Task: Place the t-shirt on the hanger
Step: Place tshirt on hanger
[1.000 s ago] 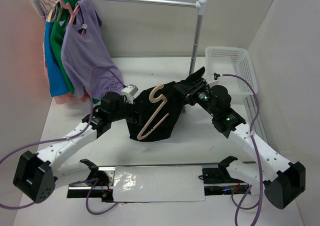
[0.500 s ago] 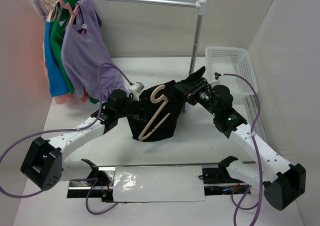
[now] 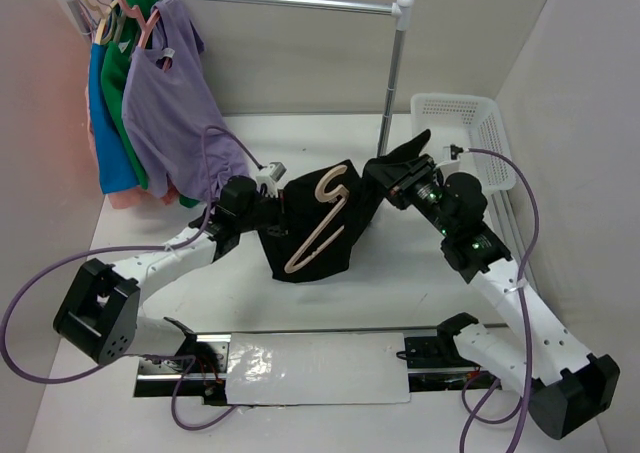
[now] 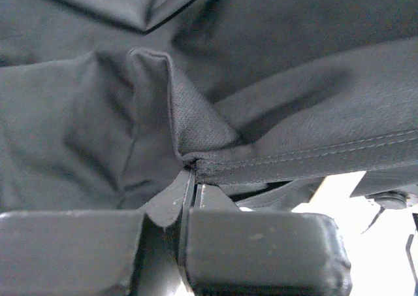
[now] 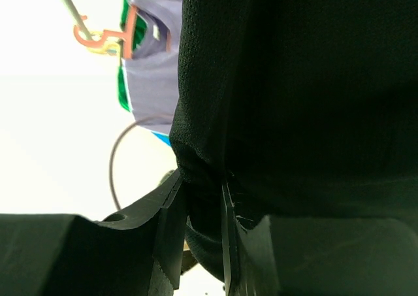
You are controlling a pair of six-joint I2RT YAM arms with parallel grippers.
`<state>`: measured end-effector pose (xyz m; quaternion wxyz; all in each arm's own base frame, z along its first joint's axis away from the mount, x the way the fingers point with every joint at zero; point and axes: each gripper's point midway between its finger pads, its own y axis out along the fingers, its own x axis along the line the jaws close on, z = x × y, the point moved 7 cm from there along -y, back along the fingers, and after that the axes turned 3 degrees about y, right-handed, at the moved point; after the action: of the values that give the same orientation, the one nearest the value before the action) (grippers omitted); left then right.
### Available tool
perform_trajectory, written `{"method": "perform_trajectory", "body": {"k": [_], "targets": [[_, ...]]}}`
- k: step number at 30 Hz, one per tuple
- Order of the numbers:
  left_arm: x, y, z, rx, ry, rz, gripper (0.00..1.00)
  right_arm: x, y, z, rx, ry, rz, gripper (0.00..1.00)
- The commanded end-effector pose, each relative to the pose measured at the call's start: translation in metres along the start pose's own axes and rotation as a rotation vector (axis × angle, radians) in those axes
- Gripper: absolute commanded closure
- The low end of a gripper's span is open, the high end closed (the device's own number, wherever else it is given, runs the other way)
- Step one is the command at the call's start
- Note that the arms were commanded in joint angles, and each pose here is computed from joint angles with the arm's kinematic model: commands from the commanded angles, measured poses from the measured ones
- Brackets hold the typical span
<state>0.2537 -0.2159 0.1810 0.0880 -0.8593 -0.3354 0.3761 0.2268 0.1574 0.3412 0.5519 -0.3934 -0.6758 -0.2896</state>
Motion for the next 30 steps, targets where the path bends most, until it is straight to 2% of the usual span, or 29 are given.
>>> {"method": "perform_trajectory", "body": {"k": [1, 8, 13, 16, 19, 23, 25, 30], "targets": [[0.005, -0.009, -0.001, -0.003, 0.022, -0.033, 1.00, 0.047, -0.028, -0.020, -0.100, 0.008, -0.191, 1.00], [0.014, -0.019, 0.035, 0.092, -0.007, -0.052, 1.00, 0.056, -0.033, -0.051, -0.230, 0.070, -0.276, 1.00], [-0.001, -0.029, 0.054, 0.143, 0.009, -0.014, 1.00, 0.055, -0.039, -0.066, -0.361, 0.089, -0.287, 1.00], [-0.007, -0.040, 0.063, 0.176, 0.009, -0.019, 1.00, 0.056, -0.038, -0.071, -0.397, 0.039, -0.257, 1.00], [-0.014, -0.054, 0.060, 0.182, 0.014, -0.032, 1.00, 0.051, -0.037, -0.074, -0.429, 0.008, -0.216, 1.00], [-0.026, -0.070, 0.046, 0.164, 0.020, -0.051, 1.00, 0.043, -0.031, -0.074, -0.406, -0.008, -0.163, 1.00], [-0.038, -0.075, 0.022, 0.111, 0.039, -0.061, 1.00, 0.037, -0.030, -0.071, -0.395, -0.023, -0.129, 1.00], [-0.060, -0.082, -0.019, 0.132, 0.084, -0.121, 1.00, 0.026, -0.019, -0.057, -0.399, -0.025, -0.104, 1.00]]}}
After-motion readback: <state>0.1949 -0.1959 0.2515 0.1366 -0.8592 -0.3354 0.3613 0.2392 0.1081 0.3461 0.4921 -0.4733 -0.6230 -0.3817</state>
